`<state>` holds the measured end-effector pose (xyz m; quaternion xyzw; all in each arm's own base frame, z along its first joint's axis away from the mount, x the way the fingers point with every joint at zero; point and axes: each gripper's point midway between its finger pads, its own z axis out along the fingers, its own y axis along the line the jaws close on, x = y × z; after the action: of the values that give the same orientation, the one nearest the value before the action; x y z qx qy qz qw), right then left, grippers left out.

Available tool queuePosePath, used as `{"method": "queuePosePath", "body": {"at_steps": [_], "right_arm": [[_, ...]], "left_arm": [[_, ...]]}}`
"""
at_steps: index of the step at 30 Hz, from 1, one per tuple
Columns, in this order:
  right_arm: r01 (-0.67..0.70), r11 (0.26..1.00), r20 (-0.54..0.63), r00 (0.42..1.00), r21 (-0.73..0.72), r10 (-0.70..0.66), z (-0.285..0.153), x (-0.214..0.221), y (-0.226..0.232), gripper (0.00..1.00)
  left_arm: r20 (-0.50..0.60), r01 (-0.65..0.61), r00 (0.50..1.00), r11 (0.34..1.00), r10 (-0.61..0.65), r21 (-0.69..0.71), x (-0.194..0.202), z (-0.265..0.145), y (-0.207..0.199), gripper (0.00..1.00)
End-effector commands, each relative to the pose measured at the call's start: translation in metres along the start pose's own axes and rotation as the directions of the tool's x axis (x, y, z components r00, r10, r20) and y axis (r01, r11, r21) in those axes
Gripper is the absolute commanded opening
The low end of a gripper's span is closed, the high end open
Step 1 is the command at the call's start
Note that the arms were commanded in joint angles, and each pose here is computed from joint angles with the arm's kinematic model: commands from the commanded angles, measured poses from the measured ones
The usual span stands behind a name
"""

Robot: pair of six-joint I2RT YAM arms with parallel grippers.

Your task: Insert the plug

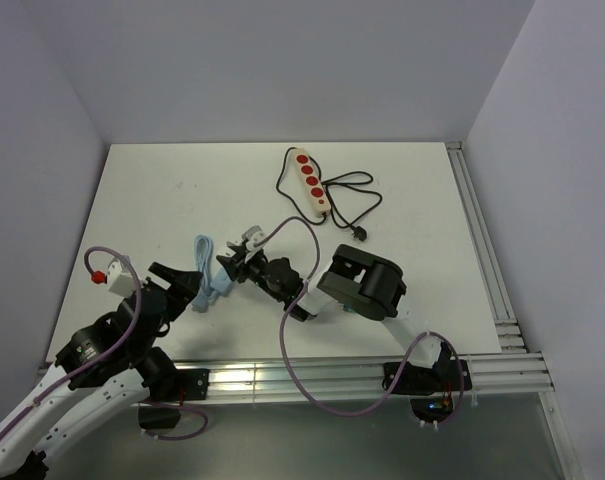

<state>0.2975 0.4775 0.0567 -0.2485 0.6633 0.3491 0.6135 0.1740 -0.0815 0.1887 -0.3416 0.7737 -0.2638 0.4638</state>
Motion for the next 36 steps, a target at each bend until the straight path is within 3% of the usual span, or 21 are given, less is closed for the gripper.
{"method": "queuePosePath", "body": {"at_steps": [1,4,9,14,19,21,26,32,36], "right_arm": [[0.099,0.995,-0.806,0.591,0.019,-0.043,-0.183,0.244,-0.017,0.0],[0.104,0.994,-0.8,0.598,0.018,-0.048,-0.179,0.241,-0.016,0.0],[0.099,0.993,-0.828,0.561,0.062,-0.004,-0.21,0.262,-0.028,0.0],[0.127,0.992,-0.799,0.598,0.012,-0.067,-0.164,0.237,-0.014,0.0],[0.117,0.992,-0.844,0.535,0.052,-0.019,-0.21,0.262,-0.028,0.0],[0.115,0.991,-0.838,0.546,0.067,-0.006,-0.212,0.259,-0.029,0.0],[0.14,0.99,-0.806,0.588,0.02,-0.067,-0.164,0.236,-0.016,0.0],[0.102,0.992,-0.832,0.555,0.076,0.007,-0.208,0.258,-0.032,0.0],[0.109,0.993,-0.81,0.586,0.054,-0.021,-0.183,0.243,-0.024,0.0]], "left_arm": [[0.01,0.018,1.0,0.999,-0.018,0.027,-0.008,-0.006,-0.01,0.79],[-0.008,0.018,1.0,0.999,-0.018,0.03,-0.003,-0.004,-0.01,0.79],[-0.012,0.019,1.0,0.999,-0.018,0.039,-0.003,-0.005,-0.013,0.79],[-0.018,0.026,1.0,0.999,-0.025,0.04,-0.002,-0.006,-0.012,0.79],[-0.012,0.027,1.0,0.999,-0.027,0.039,-0.004,-0.007,-0.011,0.79],[-0.007,0.023,1.0,0.999,-0.023,0.04,-0.005,-0.007,-0.011,0.79],[-0.023,0.031,0.999,0.998,-0.03,0.048,-0.001,-0.006,-0.013,0.78],[-0.019,0.023,1.0,0.998,-0.022,0.056,-0.003,-0.007,-0.015,0.79],[-0.006,0.019,1.0,0.998,-0.019,0.055,-0.007,-0.009,-0.016,0.79]]}}
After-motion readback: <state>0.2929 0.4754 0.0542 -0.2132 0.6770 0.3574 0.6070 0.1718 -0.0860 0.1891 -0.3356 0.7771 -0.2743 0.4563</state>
